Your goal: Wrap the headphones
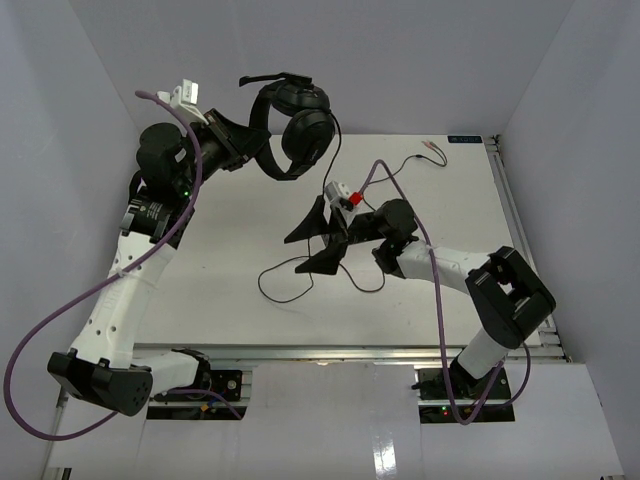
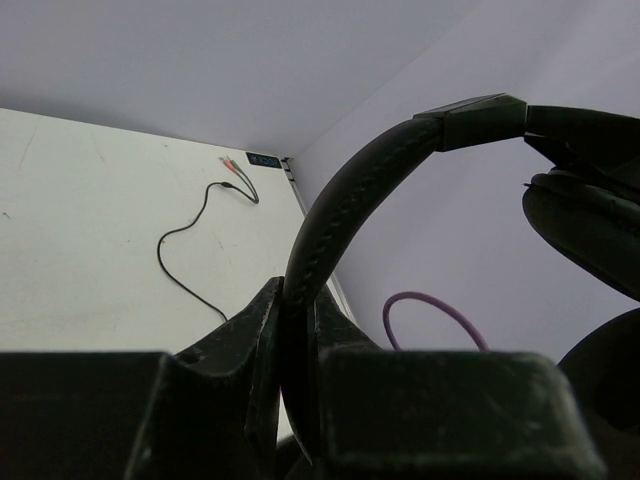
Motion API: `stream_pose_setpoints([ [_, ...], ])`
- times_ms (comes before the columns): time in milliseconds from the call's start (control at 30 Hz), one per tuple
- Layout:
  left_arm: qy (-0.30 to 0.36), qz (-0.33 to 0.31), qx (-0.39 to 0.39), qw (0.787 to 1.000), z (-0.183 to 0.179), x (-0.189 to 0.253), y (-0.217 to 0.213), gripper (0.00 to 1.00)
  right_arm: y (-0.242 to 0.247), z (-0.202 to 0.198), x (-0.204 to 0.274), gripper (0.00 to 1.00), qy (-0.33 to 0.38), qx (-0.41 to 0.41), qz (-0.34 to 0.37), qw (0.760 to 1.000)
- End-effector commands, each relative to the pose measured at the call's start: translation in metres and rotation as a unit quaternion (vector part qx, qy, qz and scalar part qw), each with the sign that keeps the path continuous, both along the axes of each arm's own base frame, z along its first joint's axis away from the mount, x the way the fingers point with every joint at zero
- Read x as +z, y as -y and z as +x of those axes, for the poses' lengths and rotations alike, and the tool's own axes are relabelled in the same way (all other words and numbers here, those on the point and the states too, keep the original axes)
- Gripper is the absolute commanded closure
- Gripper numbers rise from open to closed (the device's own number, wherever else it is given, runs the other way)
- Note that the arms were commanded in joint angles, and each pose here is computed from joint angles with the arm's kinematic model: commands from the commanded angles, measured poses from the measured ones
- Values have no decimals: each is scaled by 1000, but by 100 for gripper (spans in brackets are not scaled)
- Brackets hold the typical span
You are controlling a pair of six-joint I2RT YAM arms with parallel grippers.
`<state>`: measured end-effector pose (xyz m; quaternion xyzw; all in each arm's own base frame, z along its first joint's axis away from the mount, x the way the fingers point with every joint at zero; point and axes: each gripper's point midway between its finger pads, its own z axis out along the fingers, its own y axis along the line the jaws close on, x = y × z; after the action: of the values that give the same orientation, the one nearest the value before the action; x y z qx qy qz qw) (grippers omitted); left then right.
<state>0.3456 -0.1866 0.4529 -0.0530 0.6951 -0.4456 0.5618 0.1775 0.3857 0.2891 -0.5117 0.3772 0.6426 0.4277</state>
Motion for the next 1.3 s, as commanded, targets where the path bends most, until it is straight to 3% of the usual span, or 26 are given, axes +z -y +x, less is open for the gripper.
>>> stream_pose_setpoints([
  [0,43,-18,13,999,-2,30,-6,100,3,-39,22,25,56,43,48,996],
  [233,51,-27,50,997,8,33,-22,100,19,-45,4,39,45,12,30,998],
  [533,70,-46,61,995,9,48,-29,100,19,-41,7,69,31,6,18,999],
  [733,75,-53,80,993,17,53,-37,100,23,-40,7,78,27,3,3,1000],
  [900,69,10,135,988,53,40,-54,100,23,4,4,87,37,-73,-72,994],
  [967,59,63,158,984,71,24,-62,100,26,29,-9,88,77,-135,-143,977],
  [1067,32,147,172,973,89,-10,-70,100,56,62,-27,89,126,-227,-271,927],
  [1267,-27,252,184,950,101,-90,-86,100,147,114,-34,90,284,-377,-448,759],
])
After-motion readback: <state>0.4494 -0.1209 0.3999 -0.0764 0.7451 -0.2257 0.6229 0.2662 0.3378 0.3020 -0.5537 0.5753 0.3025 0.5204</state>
